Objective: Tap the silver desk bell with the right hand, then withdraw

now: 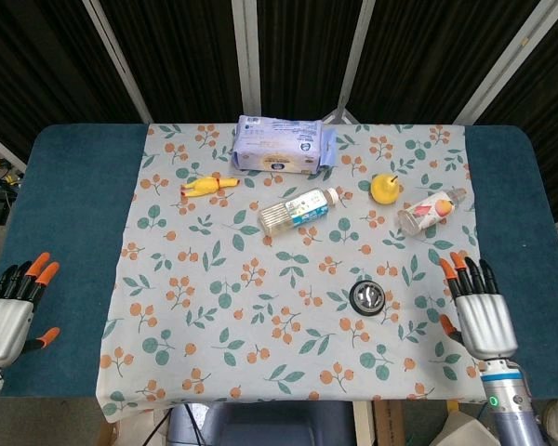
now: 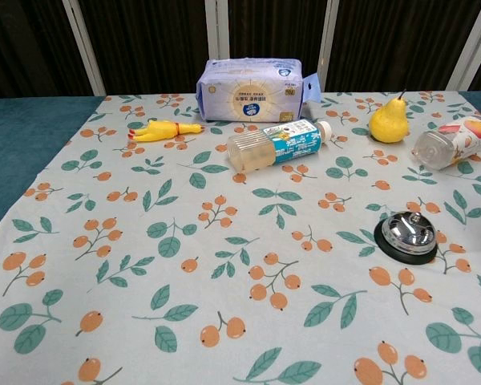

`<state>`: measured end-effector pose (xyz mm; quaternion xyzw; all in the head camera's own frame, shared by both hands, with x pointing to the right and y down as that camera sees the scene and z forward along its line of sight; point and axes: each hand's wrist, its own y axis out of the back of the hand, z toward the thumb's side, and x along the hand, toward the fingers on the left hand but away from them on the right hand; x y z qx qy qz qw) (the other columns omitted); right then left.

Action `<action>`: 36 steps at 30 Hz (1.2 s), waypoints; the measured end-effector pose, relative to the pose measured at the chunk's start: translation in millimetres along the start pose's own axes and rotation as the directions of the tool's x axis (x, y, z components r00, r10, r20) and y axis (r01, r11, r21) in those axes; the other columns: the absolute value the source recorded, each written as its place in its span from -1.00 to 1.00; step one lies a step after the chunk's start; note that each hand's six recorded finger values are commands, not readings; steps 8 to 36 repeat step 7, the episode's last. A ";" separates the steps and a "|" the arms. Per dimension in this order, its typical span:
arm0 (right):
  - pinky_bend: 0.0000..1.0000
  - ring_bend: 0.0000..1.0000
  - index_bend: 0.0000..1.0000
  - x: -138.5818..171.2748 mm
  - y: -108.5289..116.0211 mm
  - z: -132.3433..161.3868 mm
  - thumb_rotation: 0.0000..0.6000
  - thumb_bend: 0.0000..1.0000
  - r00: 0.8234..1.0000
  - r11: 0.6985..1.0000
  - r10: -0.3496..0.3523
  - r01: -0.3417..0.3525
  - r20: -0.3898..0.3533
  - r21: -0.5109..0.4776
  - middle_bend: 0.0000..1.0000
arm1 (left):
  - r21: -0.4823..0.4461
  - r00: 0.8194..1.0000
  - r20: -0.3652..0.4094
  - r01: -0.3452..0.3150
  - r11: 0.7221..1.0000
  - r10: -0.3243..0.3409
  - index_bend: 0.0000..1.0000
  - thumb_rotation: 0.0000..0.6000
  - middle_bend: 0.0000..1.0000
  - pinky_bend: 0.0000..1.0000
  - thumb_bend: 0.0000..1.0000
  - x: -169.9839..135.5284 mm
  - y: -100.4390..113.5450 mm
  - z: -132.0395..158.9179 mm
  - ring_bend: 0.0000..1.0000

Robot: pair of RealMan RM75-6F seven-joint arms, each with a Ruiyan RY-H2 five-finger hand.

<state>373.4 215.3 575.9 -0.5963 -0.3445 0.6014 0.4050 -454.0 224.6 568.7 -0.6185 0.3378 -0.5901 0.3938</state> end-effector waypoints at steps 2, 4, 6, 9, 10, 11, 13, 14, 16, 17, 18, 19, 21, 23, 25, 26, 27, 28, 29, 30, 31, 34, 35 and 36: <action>-1.00 -1.00 -1.00 8.7 2.4 -15.9 1.00 -0.51 1.000 1.000 0.001 -0.001 0.031 0.011 -1.00 | 0.011 1.000 -0.003 0.002 1.000 -0.002 -1.00 1.00 -1.00 -1.00 -0.97 -0.2 -0.1 -0.1 -1.00; -1.00 -1.00 -1.00 15.4 3.5 -26.0 1.00 -0.51 0.999 1.000 0.002 -0.003 0.049 0.014 -1.00 | 0.011 1.000 -0.005 0.003 1.000 -0.003 -1.00 1.00 -1.00 -1.00 -0.97 -0.5 -0.2 0.2 -1.00; -1.00 -1.00 -1.00 23.4 3.6 -35.0 1.00 -0.51 0.998 1.000 0.002 -0.004 0.064 0.018 -1.00 | 0.014 1.000 -0.006 0.005 1.000 -0.005 -1.00 1.00 -1.00 -1.00 -0.97 -0.7 -0.5 0.3 -1.00; -1.00 -1.00 -1.00 26.9 3.7 -38.5 1.00 -0.51 0.998 1.000 0.001 -0.003 0.070 0.021 -1.00 | 0.014 1.000 -0.006 0.007 1.000 -0.007 -1.00 1.00 -1.00 -1.00 -0.97 -0.9 -0.8 0.3 -1.00; -1.00 -1.00 -1.00 26.9 3.7 -38.5 1.00 -0.51 0.998 1.000 0.001 -0.003 0.070 0.021 -1.00 | 0.014 1.000 -0.006 0.007 1.000 -0.007 -1.00 1.00 -1.00 -1.00 -0.97 -0.9 -0.8 0.3 -1.00; -1.00 -1.00 -1.00 26.9 3.7 -38.5 1.00 -0.51 0.998 1.000 0.001 -0.003 0.070 0.021 -1.00 | 0.014 1.000 -0.006 0.007 1.000 -0.007 -1.00 1.00 -1.00 -1.00 -0.97 -0.9 -0.8 0.3 -1.00; -1.00 -1.00 -1.00 26.9 3.7 -38.5 1.00 -0.51 0.998 1.000 0.001 -0.003 0.070 0.021 -1.00 | 0.014 1.000 -0.006 0.007 1.000 -0.007 -1.00 1.00 -1.00 -1.00 -0.97 -0.9 -0.8 0.3 -1.00; -1.00 -1.00 -1.00 26.9 3.7 -38.5 1.00 -0.51 0.998 1.000 0.001 -0.003 0.070 0.021 -1.00 | 0.014 1.000 -0.006 0.007 1.000 -0.007 -1.00 1.00 -1.00 -1.00 -0.97 -0.9 -0.8 0.3 -1.00; -1.00 -1.00 -1.00 26.9 3.7 -38.5 1.00 -0.51 0.998 1.000 0.001 -0.003 0.070 0.021 -1.00 | 0.014 1.000 -0.006 0.007 1.000 -0.007 -1.00 1.00 -1.00 -1.00 -0.97 -0.9 -0.8 0.3 -1.00; -1.00 -1.00 -1.00 26.9 3.7 -38.5 1.00 -0.51 0.998 1.000 0.001 -0.003 0.070 0.021 -1.00 | 0.014 1.000 -0.006 0.007 1.000 -0.007 -1.00 1.00 -1.00 -1.00 -0.97 -0.9 -0.8 0.3 -1.00; -1.00 -1.00 -1.00 26.9 3.7 -38.5 1.00 -0.51 0.998 1.000 0.001 -0.003 0.070 0.021 -1.00 | 0.014 1.000 -0.006 0.007 1.000 -0.007 -1.00 1.00 -1.00 -1.00 -0.97 -0.9 -0.8 0.3 -1.00; -1.00 -1.00 -1.00 26.9 3.7 -38.5 1.00 -0.51 0.998 1.000 0.001 -0.003 0.070 0.021 -1.00 | 0.014 1.000 -0.006 0.007 1.000 -0.007 -1.00 1.00 -1.00 -1.00 -0.97 -0.9 -0.8 0.3 -1.00; -1.00 -1.00 -1.00 26.9 3.7 -38.5 1.00 -0.51 0.998 1.000 0.001 -0.003 0.070 0.021 -1.00 | 0.014 1.000 -0.006 0.007 1.000 -0.007 -1.00 1.00 -1.00 -1.00 -0.97 -0.9 -0.8 0.3 -1.00; -1.00 -1.00 -1.00 26.9 3.7 -38.5 1.00 -0.51 0.998 1.000 0.001 -0.003 0.070 0.021 -1.00 | 0.014 1.000 -0.006 0.007 1.000 -0.007 -1.00 1.00 -1.00 -1.00 -0.97 -0.9 -0.8 0.3 -1.00; -1.00 -1.00 -1.00 26.9 3.7 -38.5 1.00 -0.51 0.998 1.000 0.001 -0.003 0.070 0.021 -1.00 | 0.014 1.000 -0.006 0.007 1.000 -0.007 -1.00 1.00 -1.00 -1.00 -0.97 -0.9 -0.8 0.3 -1.00; -1.00 -1.00 -1.00 26.9 3.7 -38.5 1.00 -0.51 0.998 1.000 0.001 -0.003 0.070 0.021 -1.00 | 0.014 1.000 -0.006 0.007 1.000 -0.007 -1.00 1.00 -1.00 -1.00 -0.97 -0.9 -0.8 0.3 -1.00; -1.00 -1.00 -1.00 26.9 3.7 -38.5 1.00 -0.51 0.998 1.000 0.001 -0.003 0.070 0.021 -1.00 | 0.014 1.000 -0.006 0.007 1.000 -0.007 -1.00 1.00 -1.00 -1.00 -0.97 -0.9 -0.8 0.3 -1.00; -1.00 -1.00 -1.00 26.9 3.7 -38.5 1.00 -0.51 0.998 1.000 0.001 -0.003 0.070 0.021 -1.00 | 0.014 1.000 -0.006 0.007 1.000 -0.007 -1.00 1.00 -1.00 -1.00 -0.97 -0.9 -0.8 0.3 -1.00; -1.00 -1.00 -1.00 26.9 3.7 -38.5 1.00 -0.51 0.998 1.000 0.001 -0.003 0.070 0.021 -1.00 | 0.014 1.000 -0.006 0.007 1.000 -0.007 -1.00 1.00 -1.00 -1.00 -0.97 -0.9 -0.8 0.3 -1.00; -1.00 -1.00 -1.00 26.9 3.7 -38.5 1.00 -0.51 0.998 1.000 0.001 -0.003 0.070 0.021 -1.00 | 0.014 1.000 -0.006 0.007 1.000 -0.007 -1.00 1.00 -1.00 -1.00 -0.97 -0.9 -0.8 0.3 -1.00; -1.00 -1.00 -1.00 26.9 3.7 -38.5 1.00 -0.51 0.998 1.000 0.001 -0.003 0.070 0.021 -1.00 | 0.014 1.000 -0.006 0.007 1.000 -0.007 -1.00 1.00 -1.00 -1.00 -0.97 -0.9 -0.8 0.3 -1.00; -1.00 -1.00 -1.00 26.9 3.7 -38.5 1.00 -0.51 0.998 1.000 0.001 -0.003 0.070 0.021 -1.00 | 0.014 1.000 -0.006 0.007 1.000 -0.007 -1.00 1.00 -1.00 -1.00 -0.97 -0.9 -0.8 0.3 -1.00; -1.00 -1.00 -1.00 26.9 3.7 -38.5 1.00 -0.51 0.998 1.000 0.001 -0.003 0.070 0.021 -1.00 | 0.014 1.000 -0.006 0.007 1.000 -0.007 -1.00 1.00 -1.00 -1.00 -0.97 -0.9 -0.8 0.3 -1.00; -1.00 -1.00 -1.00 26.9 3.7 -38.5 1.00 -0.51 0.998 1.000 0.001 -0.003 0.070 0.021 -1.00 | 0.014 1.000 -0.006 0.007 1.000 -0.007 -1.00 1.00 -1.00 -1.00 -0.97 -0.9 -0.8 0.3 -1.00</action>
